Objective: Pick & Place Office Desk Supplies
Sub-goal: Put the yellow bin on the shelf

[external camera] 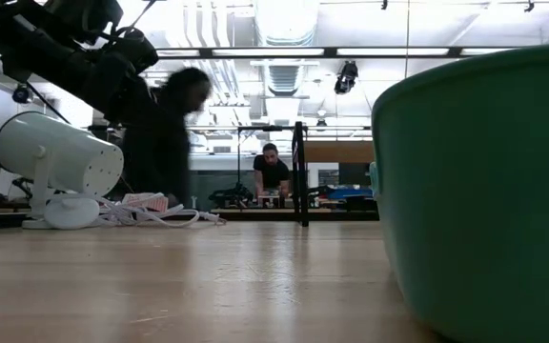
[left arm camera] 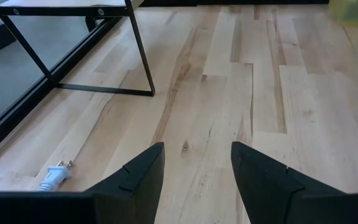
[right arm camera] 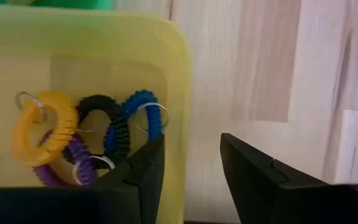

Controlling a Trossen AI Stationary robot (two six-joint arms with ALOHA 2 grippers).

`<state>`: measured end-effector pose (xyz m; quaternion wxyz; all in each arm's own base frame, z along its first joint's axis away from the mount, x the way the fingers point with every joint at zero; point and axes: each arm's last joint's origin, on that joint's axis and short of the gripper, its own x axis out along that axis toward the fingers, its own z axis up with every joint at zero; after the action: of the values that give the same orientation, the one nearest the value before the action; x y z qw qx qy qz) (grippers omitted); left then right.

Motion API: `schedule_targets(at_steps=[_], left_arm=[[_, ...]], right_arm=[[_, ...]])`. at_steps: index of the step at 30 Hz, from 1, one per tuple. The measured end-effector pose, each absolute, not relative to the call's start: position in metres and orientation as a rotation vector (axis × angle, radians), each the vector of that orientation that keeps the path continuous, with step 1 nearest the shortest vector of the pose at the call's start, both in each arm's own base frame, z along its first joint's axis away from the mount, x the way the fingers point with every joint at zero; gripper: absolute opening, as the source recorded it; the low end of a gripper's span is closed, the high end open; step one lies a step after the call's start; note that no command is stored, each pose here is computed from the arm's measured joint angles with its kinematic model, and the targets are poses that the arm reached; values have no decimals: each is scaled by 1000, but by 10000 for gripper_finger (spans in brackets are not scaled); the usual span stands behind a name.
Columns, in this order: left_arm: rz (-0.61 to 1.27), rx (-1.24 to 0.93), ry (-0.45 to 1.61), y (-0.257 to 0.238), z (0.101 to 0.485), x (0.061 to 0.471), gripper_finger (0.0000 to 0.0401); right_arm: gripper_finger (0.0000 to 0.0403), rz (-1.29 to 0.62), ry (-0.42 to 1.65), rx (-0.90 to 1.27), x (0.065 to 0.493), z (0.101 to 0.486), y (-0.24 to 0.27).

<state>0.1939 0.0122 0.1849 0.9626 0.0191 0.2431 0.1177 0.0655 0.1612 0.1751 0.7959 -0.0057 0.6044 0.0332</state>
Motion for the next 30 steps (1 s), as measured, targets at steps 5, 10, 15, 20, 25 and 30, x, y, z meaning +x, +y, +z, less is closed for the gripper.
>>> schedule_targets(at_steps=[5,10,15,20,25,30], left_arm=[[238,39,492,12,185,194,190],[239,39,492,12,185,194,190],[238,39,492,12,185,194,190],[239,39,492,12,185,194,190],[238,39,492,12,185,194,190],[239,39,492,12,185,194,190]], right_arm=[[150,62,1304,-25,65,171,159],[137,51,1311,-37,64,166,156],[115,43,1316,-49,63,163,153],[80,40,1320,-53,62,161,152],[34,41,1323,-64,62,160,151],[11,41,1322,-63,62,160,151]])
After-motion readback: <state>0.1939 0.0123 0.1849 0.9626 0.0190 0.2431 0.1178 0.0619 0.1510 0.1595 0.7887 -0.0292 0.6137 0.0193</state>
